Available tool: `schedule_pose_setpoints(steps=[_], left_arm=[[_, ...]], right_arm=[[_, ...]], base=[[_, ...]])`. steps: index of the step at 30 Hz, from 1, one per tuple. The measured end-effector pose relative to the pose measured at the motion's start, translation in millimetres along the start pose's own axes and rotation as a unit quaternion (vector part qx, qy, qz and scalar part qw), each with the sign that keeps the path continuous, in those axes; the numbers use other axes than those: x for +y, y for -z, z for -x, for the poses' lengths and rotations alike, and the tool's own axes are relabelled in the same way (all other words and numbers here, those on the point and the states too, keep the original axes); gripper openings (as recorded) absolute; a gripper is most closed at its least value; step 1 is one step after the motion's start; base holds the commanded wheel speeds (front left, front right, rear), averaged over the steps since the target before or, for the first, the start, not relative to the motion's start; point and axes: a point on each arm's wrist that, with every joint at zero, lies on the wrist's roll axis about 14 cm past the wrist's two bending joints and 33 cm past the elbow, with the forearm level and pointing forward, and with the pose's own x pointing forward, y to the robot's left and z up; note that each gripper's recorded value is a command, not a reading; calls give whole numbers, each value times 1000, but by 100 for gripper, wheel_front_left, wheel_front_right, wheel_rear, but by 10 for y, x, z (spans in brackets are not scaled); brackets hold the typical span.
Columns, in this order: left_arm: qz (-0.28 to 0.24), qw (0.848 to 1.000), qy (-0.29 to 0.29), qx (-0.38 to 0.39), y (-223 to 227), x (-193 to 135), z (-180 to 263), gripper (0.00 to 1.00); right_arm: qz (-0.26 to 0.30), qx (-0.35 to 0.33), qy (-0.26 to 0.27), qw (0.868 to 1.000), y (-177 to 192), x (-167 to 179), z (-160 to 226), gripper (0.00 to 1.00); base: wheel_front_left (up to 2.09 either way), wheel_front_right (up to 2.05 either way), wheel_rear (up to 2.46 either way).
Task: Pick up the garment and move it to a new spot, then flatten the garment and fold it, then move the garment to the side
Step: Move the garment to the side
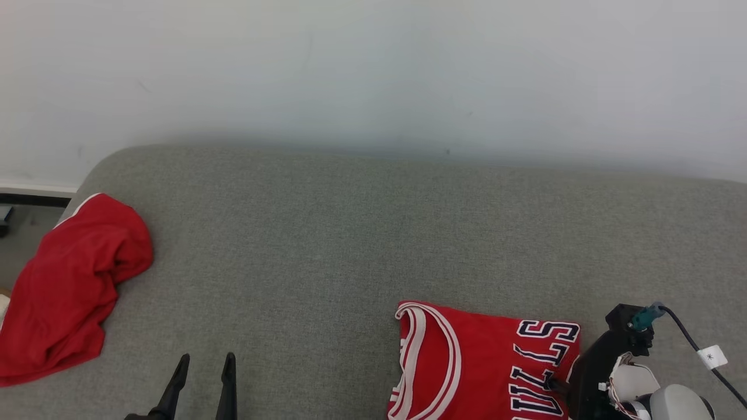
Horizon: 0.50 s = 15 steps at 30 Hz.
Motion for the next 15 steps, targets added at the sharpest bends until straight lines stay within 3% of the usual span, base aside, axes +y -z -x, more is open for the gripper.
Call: schedule_pose_setpoints(steps=[10,11,12,14,15], left_arm=[[0,1000,-8,7,39,36,27,100],[0,1000,-9,8,42,44,33,100],[0,1000,-10,8,41,49,39,100],[0,1000,-12,7,37,58,49,100],[0,1000,-12,6,32,61,53,100]], right_arm=[[17,46,6,999,87,48,-220,100],[18,51,6,999,102,51,-235,91],[18,53,5,998,105,56,-245,51],[22,51,5,998,95,65,-256,0],[27,46,8,999,80,67,-256,0]], base=[[0,0,0],[0,0,0],[0,0,0],[0,0,0],[0,0,0]])
